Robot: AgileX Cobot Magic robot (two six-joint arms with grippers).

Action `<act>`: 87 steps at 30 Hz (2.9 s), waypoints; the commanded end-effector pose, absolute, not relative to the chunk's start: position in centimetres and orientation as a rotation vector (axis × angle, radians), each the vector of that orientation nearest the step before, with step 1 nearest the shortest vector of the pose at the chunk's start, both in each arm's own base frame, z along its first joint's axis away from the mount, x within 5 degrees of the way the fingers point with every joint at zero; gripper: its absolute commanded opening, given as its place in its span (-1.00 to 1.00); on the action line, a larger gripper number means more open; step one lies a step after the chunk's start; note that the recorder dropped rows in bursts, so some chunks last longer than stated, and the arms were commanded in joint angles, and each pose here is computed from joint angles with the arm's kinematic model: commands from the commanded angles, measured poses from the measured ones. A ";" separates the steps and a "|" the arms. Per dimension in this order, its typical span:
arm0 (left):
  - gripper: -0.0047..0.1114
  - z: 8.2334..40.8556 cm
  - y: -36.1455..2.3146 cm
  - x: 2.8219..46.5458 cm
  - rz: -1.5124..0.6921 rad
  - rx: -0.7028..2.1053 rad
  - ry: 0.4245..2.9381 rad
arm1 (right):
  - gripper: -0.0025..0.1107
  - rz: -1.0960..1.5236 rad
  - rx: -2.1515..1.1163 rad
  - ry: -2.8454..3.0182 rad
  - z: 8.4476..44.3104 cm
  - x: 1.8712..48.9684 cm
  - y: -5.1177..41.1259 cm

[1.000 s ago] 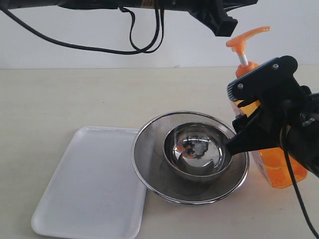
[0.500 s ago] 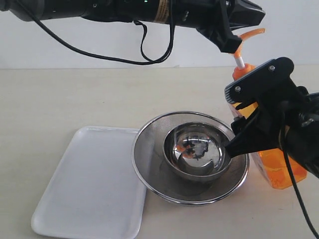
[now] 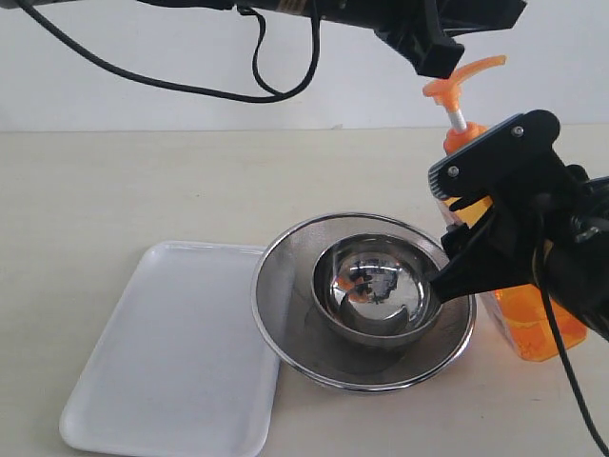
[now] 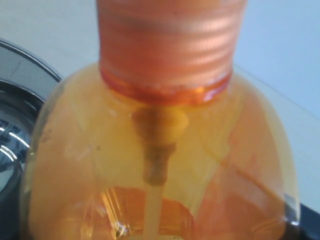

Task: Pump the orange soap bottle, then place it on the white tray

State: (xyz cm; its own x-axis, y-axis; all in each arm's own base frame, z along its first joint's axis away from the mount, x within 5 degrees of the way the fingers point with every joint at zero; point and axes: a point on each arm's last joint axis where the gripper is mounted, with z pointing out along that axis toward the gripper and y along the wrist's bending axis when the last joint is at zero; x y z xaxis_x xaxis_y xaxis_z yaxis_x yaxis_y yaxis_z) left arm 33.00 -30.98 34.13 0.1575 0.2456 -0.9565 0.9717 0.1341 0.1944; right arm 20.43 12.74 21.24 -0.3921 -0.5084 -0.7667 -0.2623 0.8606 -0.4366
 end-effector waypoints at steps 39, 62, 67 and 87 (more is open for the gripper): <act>-0.84 32.3 -31.6 33.7 -0.934 1.260 1.461 | -0.96 -0.378 -0.617 1.926 22.0 20.7 12.6; -0.84 31.6 -31.3 32.0 -1.023 1.379 1.411 | -0.96 -0.378 -0.617 1.926 22.0 20.7 12.6; -0.84 30.7 -31.2 31.7 -1.059 1.386 1.447 | -0.96 -0.393 -0.622 1.921 22.1 20.7 12.6; -0.84 28.9 -28.3 30.5 -0.996 1.360 1.550 | -0.96 -0.421 -0.613 1.912 22.2 20.8 12.4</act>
State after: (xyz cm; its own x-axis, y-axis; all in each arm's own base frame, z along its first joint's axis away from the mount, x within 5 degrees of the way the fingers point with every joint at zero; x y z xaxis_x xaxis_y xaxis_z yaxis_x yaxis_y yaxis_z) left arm 30.53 -28.63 28.91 -0.0834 0.3351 -0.9385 0.9943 0.0903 -0.0562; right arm 20.46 12.56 21.28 -0.3822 -0.5565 -0.7377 -0.2668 0.8308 -0.4885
